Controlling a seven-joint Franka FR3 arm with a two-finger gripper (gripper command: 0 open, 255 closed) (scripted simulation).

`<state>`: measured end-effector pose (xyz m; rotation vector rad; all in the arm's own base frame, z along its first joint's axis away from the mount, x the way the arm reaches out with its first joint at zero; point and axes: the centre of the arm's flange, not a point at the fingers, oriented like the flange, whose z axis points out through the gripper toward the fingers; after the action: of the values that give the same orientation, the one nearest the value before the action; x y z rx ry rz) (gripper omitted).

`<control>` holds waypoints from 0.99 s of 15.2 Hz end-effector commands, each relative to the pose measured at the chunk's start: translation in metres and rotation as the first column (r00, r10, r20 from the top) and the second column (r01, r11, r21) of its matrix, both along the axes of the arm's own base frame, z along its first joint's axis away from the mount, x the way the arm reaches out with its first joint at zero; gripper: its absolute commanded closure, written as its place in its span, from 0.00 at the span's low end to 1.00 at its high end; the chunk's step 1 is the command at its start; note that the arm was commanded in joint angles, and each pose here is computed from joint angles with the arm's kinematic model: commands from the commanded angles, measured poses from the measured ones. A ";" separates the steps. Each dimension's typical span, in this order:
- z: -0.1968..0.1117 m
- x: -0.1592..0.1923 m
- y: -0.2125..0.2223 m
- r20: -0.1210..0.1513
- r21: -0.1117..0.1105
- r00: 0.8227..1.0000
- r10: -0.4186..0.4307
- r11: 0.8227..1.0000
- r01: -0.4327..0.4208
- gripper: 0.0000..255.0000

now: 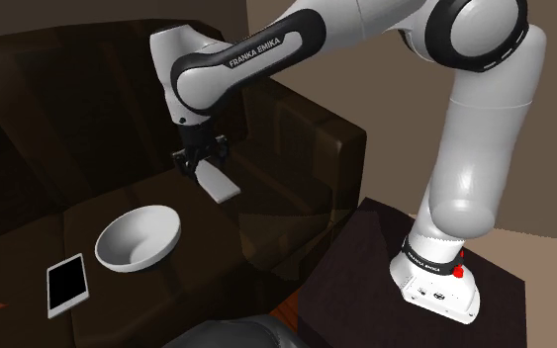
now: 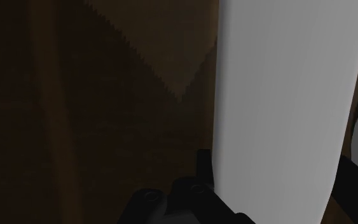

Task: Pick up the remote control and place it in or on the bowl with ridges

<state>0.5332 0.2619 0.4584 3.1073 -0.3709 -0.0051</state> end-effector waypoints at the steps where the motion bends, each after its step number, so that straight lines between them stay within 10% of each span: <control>1: 0.004 0.004 0.012 0.000 0.000 1.000 0.000 1.000 0.000 1.00; 15: 0.006 0.062 0.192 0.000 0.000 1.000 0.000 1.000 0.000 1.00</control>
<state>0.5906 0.4388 0.4644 3.1097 -0.3658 -0.0036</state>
